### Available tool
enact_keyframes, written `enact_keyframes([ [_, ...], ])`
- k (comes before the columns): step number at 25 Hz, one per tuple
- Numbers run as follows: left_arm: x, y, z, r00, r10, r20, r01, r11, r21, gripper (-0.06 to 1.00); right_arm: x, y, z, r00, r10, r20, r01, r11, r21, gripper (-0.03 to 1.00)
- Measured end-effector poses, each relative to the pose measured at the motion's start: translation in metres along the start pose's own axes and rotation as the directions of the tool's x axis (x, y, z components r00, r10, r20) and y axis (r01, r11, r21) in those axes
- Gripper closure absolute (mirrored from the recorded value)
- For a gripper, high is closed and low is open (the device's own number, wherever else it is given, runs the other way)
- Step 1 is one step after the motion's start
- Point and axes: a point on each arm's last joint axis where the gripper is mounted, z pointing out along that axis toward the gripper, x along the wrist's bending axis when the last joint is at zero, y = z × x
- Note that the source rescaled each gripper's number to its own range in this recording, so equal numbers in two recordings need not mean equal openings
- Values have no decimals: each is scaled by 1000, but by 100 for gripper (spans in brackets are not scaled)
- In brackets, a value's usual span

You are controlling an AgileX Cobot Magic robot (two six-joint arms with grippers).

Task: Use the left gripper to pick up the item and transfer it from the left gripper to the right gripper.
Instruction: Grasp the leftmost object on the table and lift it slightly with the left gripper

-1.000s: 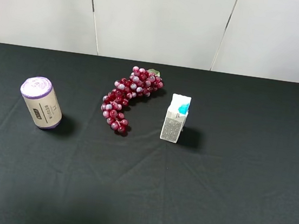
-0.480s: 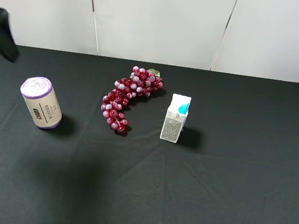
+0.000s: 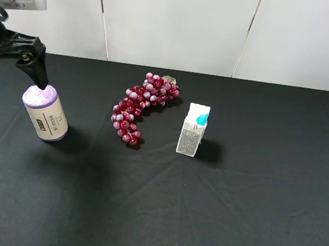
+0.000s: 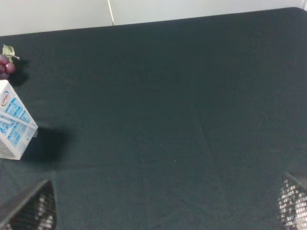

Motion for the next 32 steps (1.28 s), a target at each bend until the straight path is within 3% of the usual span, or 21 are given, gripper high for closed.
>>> enact_keyframes([
  [12, -20, 15, 53, 998, 61, -1, -61, 996, 66, -5, 0, 0, 0, 1000, 0, 0, 0, 1000, 0, -3],
  [18, -18, 17, 75, 997, 70, -21, -67, 990, 123, -5, 0, 0, 0, 1000, 0, 0, 0, 1000, 0, -3],
  [26, -17, 24, 84, 995, 87, -40, -84, 993, 83, -5, 0, 0, 0, 1000, 0, 0, 0, 1000, 1, -3],
  [29, -17, 24, 84, 995, 87, -39, -84, 994, 76, 3, 0, 0, 0, 1000, 0, 0, 0, 1000, 0, -3],
  [32, -17, 24, 84, 995, 87, -39, -84, 994, 74, 21, 0, 0, 0, 1000, 0, 0, 0, 1000, 0, -3],
])
